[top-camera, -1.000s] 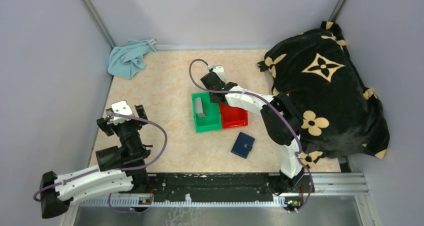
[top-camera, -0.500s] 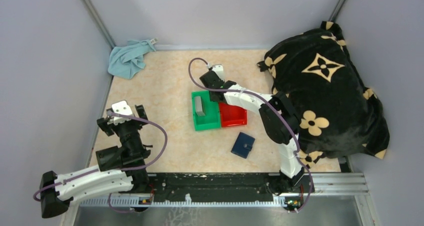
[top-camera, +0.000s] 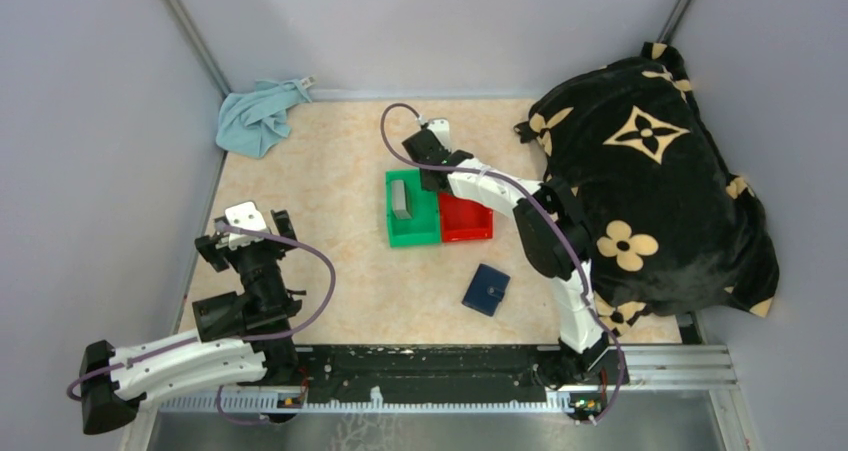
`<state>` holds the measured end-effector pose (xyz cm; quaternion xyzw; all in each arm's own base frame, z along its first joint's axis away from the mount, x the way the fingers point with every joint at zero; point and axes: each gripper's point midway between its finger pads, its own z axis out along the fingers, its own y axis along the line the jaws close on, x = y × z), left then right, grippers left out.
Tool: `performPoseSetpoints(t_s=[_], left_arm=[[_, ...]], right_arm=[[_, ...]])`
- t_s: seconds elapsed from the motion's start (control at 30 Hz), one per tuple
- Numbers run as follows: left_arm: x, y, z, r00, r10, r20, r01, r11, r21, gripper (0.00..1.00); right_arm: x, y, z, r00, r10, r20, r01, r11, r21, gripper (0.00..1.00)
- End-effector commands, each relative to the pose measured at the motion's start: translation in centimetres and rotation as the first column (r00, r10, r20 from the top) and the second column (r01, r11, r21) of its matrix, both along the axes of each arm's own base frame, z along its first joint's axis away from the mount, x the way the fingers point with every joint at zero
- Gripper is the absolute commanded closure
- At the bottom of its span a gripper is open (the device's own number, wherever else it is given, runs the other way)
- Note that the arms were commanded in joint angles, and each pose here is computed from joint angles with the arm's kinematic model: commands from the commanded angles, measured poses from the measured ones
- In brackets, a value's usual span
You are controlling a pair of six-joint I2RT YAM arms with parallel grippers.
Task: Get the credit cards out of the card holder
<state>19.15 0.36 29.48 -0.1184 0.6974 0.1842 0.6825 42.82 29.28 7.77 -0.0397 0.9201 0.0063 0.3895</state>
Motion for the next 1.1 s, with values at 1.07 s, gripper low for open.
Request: performPoseSetpoints(t_s=[1.07], left_arm=[[-0.4,0.3,-0.7,0.998,0.007,0.060,0.007,0.974,-0.226,0.01]], right_arm=[[4.8,-0.2,3.7,0.997,0.013,0.079,-0.018,0.998,0.061,0.52]])
